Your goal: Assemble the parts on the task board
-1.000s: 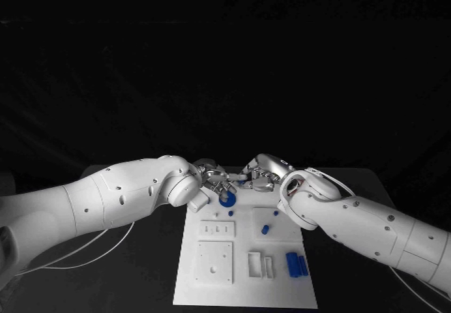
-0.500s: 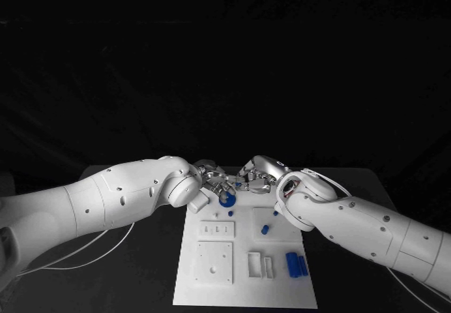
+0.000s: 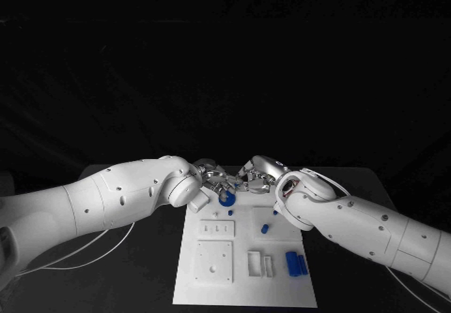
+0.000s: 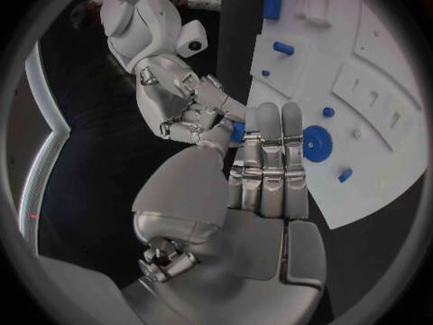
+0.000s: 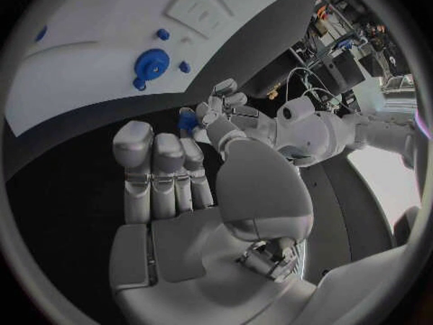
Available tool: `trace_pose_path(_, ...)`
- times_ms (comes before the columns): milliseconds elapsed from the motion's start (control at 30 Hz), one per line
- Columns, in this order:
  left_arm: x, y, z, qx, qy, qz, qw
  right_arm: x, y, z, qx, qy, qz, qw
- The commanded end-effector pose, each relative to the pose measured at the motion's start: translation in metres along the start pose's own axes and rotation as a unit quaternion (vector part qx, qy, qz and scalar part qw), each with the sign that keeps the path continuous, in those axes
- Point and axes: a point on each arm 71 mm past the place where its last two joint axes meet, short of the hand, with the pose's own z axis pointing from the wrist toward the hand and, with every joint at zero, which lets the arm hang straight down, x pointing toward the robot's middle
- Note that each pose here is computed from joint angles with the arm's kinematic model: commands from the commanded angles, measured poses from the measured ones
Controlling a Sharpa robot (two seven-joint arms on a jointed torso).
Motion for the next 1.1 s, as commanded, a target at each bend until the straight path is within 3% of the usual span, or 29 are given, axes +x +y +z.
trace_pose_path(33, -0.0006, -0.0054, -0.0010, 0.020, -0.002, -0.003, 1.000, 0.0048, -0.0025, -0.0006, 0.003, 0.018, -0.009, 1.000)
trace_pose_path(600, -0.0006, -0.0041, -0.0011, 0.016, 0.003, 0.006, 1.000, 0.0046, -0.0037, -0.0007, 0.005, 0.014, -0.009, 1.000)
trace_pose_path(1100, -0.0036, -0.0037, -0.0014, 0.018, -0.012, 0.015, 1.000, 0.0038, -0.0052, -0.0016, 0.004, 0.009, -0.006, 1.000)
